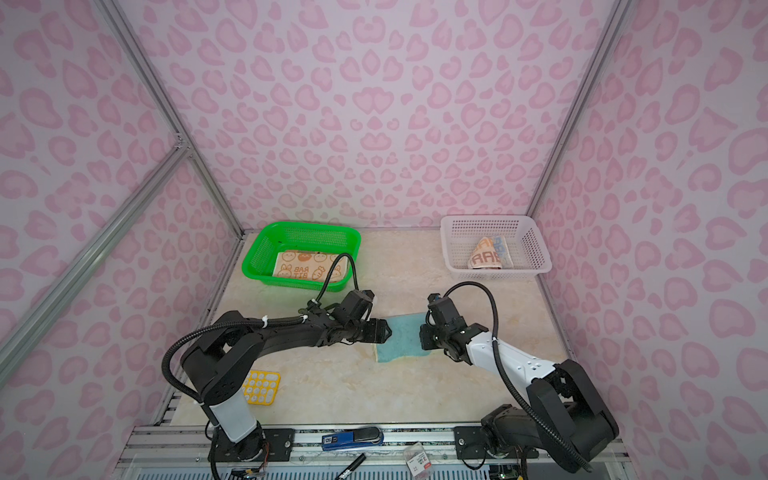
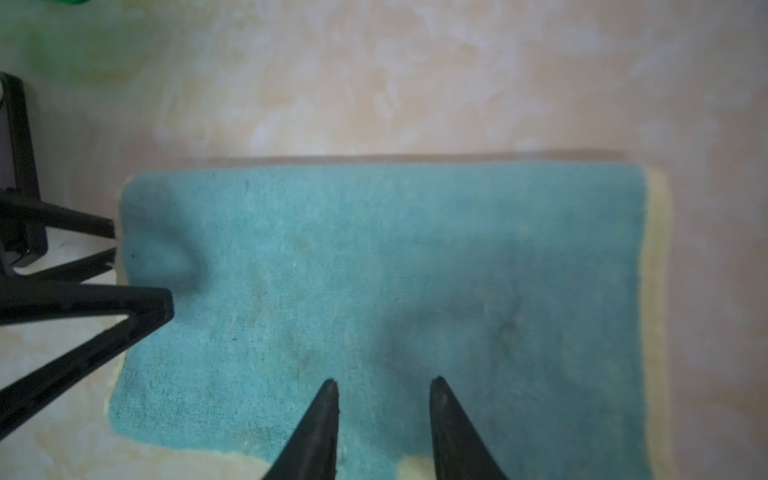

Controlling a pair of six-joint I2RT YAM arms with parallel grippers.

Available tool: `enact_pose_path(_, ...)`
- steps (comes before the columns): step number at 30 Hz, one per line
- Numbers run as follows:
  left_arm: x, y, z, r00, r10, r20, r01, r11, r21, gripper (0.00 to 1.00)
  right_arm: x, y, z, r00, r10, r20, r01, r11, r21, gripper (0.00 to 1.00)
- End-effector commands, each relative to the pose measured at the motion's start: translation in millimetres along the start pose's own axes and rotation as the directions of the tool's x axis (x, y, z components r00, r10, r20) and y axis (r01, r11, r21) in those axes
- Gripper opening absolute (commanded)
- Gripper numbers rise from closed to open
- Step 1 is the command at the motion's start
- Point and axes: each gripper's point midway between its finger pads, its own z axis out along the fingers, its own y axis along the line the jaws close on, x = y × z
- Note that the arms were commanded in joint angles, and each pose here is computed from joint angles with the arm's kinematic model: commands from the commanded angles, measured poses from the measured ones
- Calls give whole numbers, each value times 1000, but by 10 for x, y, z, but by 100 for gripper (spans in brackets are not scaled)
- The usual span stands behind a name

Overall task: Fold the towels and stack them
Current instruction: 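Grasp the folded teal towel's side edges with both grippers, then lift the teal towel to the green basket with the left gripper while the right withdraws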

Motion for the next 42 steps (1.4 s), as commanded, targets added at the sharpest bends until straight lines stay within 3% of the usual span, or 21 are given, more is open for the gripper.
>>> enact_pose_path(1, 403, 212, -28, 987, -74, -143, 63, 995, -80, 81, 0, 89, 115, 997, 69, 42, -68, 997, -31, 30)
enact_pose_path(8, 479, 223, 37, 983, -104, -154, 95, 993, -68, 79, 124, 155, 327, 996, 91, 10, -90, 995, -44, 19)
enact_pose_path(12, 521, 250, 102, 979, -124, -164, 113, 991, -72, 71, 111, 203, 373, 994, 103, 17, -102, 993, -66, 16)
enact_pose_path(21, 492, 277, 239, 978, -120, -169, 108, 991, -80, 37, 108, 281, 405, 996, 90, 3, -89, 993, -78, 14)
enact_pose_path(25, 438, 327, 186, 984, -112, -136, 98, 989, -107, 6, 80, 276, 369, 997, 74, 6, -74, 995, -68, 15)
enact_pose_path(26, 408, 340, 164, 987, -107, -124, 92, 989, -117, 3, 51, 279, 348, 998, 68, 13, -67, 995, -67, 17)
enact_pose_path(33, 70, 473, -22, 996, 13, -83, -35, 961, -276, 3, -283, 133, -2, 988, 37, 152, -34, 999, -18, 36)
enact_pose_path(42, -822, 424, -457, 959, 278, -55, -271, 844, -462, 3, -481, -211, -589, 914, 4, 406, -50, 994, 101, 42)
